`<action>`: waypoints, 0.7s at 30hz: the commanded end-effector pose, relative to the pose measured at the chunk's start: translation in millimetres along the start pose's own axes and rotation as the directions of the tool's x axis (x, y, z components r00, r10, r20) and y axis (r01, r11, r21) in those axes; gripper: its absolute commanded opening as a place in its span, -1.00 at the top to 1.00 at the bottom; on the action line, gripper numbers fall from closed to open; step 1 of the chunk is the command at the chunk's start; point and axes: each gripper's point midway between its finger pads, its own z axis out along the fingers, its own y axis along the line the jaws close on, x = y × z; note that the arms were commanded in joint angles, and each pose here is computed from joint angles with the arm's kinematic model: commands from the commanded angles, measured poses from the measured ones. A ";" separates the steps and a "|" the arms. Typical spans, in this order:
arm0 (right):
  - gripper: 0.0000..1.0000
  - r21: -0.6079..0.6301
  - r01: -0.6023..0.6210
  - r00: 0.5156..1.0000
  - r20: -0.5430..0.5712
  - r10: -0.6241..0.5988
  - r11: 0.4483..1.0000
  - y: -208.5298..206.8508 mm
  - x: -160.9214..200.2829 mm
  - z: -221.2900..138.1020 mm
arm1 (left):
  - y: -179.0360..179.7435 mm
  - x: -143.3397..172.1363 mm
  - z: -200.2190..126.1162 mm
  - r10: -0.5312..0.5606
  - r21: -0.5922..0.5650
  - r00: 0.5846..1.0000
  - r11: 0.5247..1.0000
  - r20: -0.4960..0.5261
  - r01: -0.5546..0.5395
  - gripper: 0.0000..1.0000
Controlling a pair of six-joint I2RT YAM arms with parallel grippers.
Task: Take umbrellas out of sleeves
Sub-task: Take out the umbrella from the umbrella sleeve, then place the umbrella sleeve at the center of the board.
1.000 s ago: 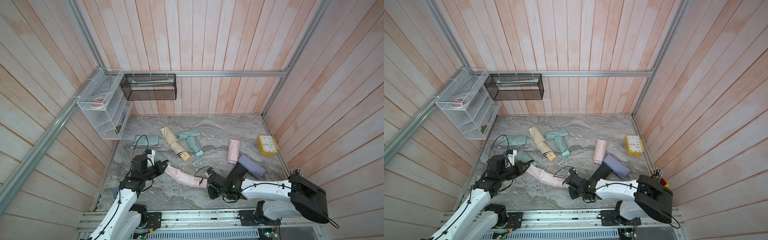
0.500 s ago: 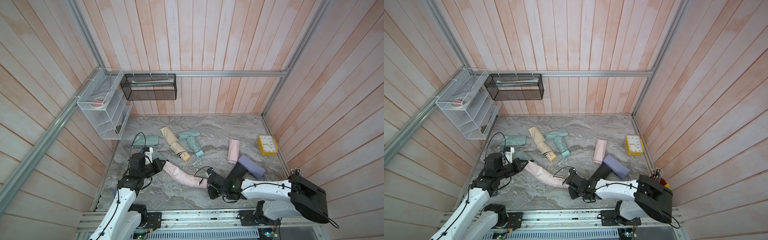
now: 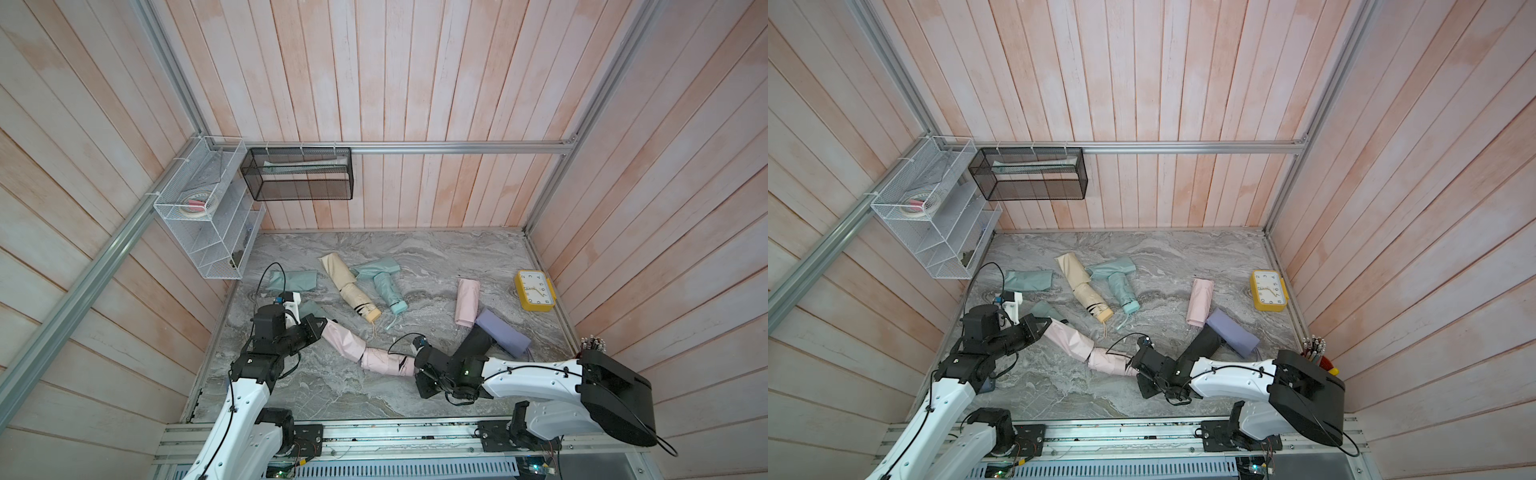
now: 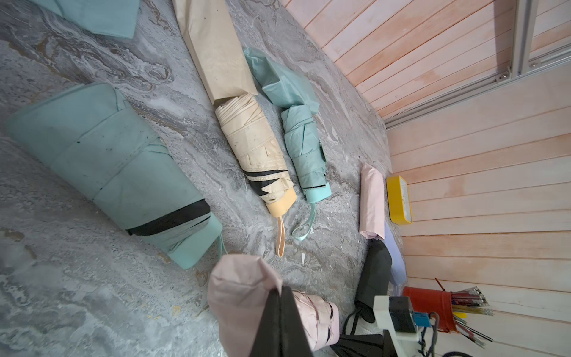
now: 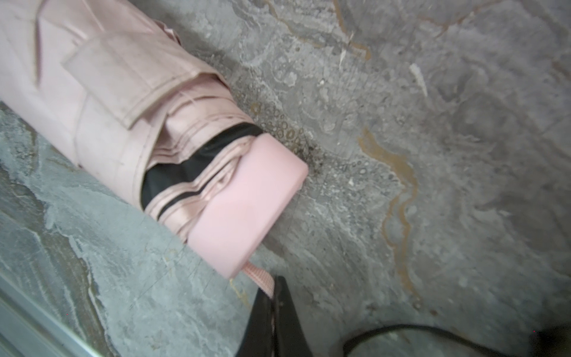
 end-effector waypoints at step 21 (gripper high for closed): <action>1.00 0.063 0.013 0.999 -0.043 -0.010 0.998 -10.1 5.9 6.4 | 94.5 -51.3 -66.4 -0.099 -0.609 0.944 0.743 0.313 0.280 1.00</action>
